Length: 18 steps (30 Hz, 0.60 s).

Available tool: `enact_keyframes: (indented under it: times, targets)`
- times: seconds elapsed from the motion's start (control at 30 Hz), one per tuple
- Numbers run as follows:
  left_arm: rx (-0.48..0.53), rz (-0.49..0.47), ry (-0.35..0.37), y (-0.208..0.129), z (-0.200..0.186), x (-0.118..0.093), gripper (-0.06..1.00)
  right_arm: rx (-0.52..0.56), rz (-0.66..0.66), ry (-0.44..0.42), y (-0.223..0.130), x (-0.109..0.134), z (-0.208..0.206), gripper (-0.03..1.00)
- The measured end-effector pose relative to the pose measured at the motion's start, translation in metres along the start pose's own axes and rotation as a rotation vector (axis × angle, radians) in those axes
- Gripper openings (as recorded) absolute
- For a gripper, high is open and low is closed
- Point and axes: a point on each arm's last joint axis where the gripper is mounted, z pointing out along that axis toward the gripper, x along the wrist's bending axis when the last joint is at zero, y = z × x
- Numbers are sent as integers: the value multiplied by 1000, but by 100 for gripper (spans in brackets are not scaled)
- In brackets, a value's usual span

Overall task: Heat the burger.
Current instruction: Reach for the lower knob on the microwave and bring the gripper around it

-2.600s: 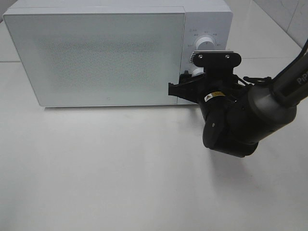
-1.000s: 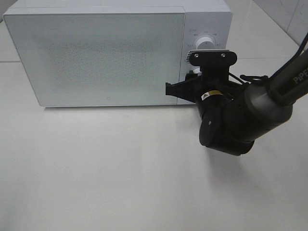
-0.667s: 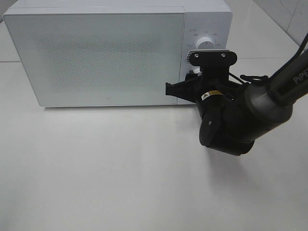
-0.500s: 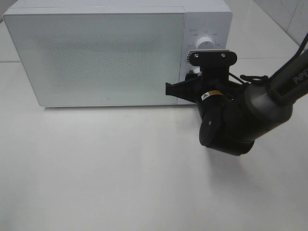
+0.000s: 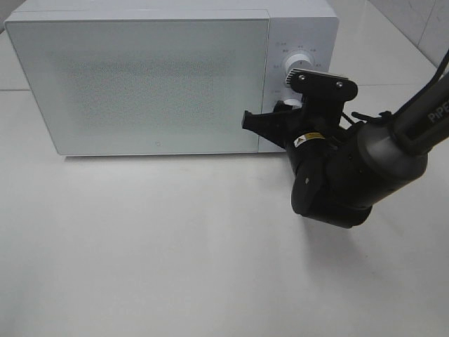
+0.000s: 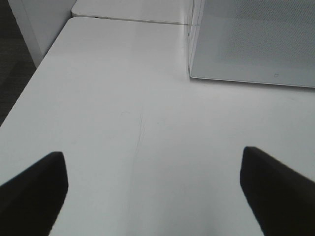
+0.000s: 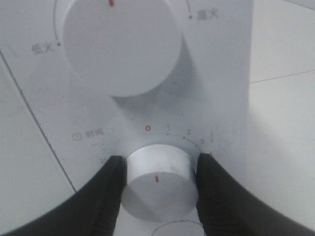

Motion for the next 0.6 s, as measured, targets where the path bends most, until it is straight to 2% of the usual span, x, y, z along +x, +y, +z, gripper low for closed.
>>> enact_keyframes:
  times: [0.07,0.1,0.17,0.2,0.23,0.27,0.33,0.37,0.4,0.43,0.5,0.57,0.6]
  targets:
    - [0,0,0,0,0,0,87,1,119,4,0,0,0,43]
    - [0,0,0,0,0,0,87,1,119,4,0,0,0,43]
    - [0,0,0,0,0,0,87,2,235,5,0,0,0,43]
    - [0,0,0,0,0,0,87,2,235,5,0,0,0,43]
    - [0,0,0,0,0,0,87,2,325,5,0,0,0,43]
    - [0,0,0,0,0,0,87,2,325,5,0,0,0,43]
    - [0,0,0,0,0,0,87,3,466,5,-1,-1,-1,43]
    - [0,0,0,0,0,0,87,3,466,5,-1,-1,-1,43]
    - [0,0,0,0,0,0,87,3,570,8,-1,0,-1,43]
    - [0,0,0,0,0,0,87,3,570,8,-1,0,-1,43]
    - [0,0,0,0,0,0,87,5,727,10,-1,-1,-1,43]
    - [0,0,0,0,0,0,87,6,764,9,-1,-1,-1,43]
    - [0,0,0,0,0,0,87,6,858,9,-1,-1,-1,43]
